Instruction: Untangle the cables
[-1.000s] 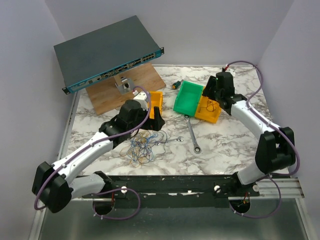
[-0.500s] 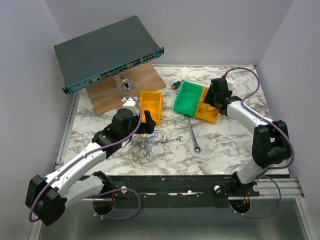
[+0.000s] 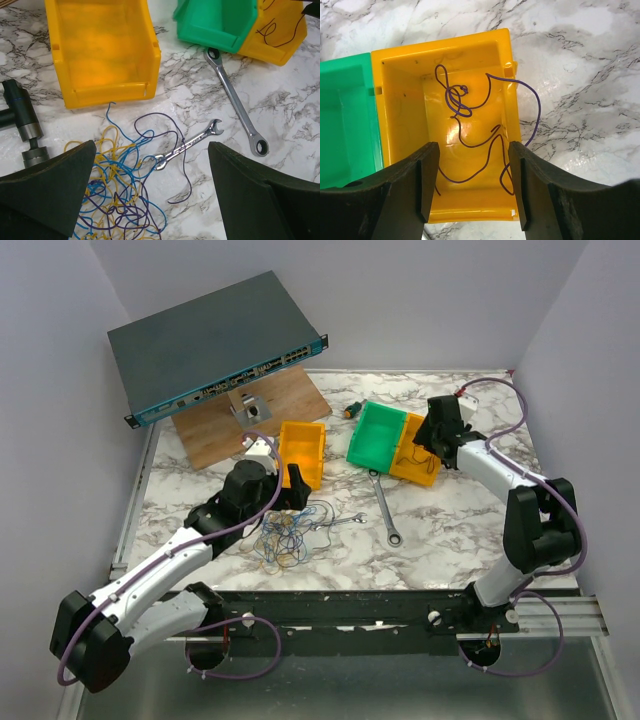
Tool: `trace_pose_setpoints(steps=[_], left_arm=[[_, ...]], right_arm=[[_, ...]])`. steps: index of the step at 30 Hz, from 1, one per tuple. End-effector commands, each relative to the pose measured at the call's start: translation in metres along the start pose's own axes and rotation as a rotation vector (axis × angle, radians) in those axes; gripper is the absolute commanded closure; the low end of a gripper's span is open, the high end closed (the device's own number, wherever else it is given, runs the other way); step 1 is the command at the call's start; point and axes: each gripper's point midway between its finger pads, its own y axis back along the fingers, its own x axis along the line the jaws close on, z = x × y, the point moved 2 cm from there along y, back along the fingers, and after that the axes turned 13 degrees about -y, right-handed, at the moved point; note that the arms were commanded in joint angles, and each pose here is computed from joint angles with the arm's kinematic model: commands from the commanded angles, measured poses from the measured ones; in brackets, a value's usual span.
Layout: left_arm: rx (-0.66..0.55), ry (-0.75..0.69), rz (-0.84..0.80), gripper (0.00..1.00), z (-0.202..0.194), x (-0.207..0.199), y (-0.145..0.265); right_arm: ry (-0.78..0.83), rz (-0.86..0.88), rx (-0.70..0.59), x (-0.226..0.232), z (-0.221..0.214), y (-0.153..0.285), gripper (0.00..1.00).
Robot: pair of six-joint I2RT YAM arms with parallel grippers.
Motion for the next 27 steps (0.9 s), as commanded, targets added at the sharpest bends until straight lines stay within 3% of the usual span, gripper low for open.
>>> trace_pose_setpoints(steps=[1, 6, 18, 22, 27], left_arm=[[-0.044, -0.003, 0.027, 0.01, 0.007, 0.006, 0.004], [-0.056, -0.012, 0.010, 0.01, 0.009, 0.004, 0.005], [-0.040, -0.014, -0.023, 0.01, 0.003, -0.001, 0.001], [-0.041, -0.006, -0.034, 0.01, 0.002, -0.003, 0.000], [-0.042, -0.008, -0.040, 0.01, 0.005, -0.004, 0.001]], right_arm=[[-0.005, -0.026, -0.039, -0.005, 0.011, 0.007, 0.35], [-0.026, -0.033, -0.099, -0.009, 0.033, 0.020, 0.35], [-0.320, 0.083, 0.031, -0.053, 0.036, -0.005, 0.39], [-0.427, 0.301, 0.071, -0.041, 0.034, -0.004, 0.39], [-0.484, 0.350, 0.040, -0.040, 0.032, -0.003, 0.45]])
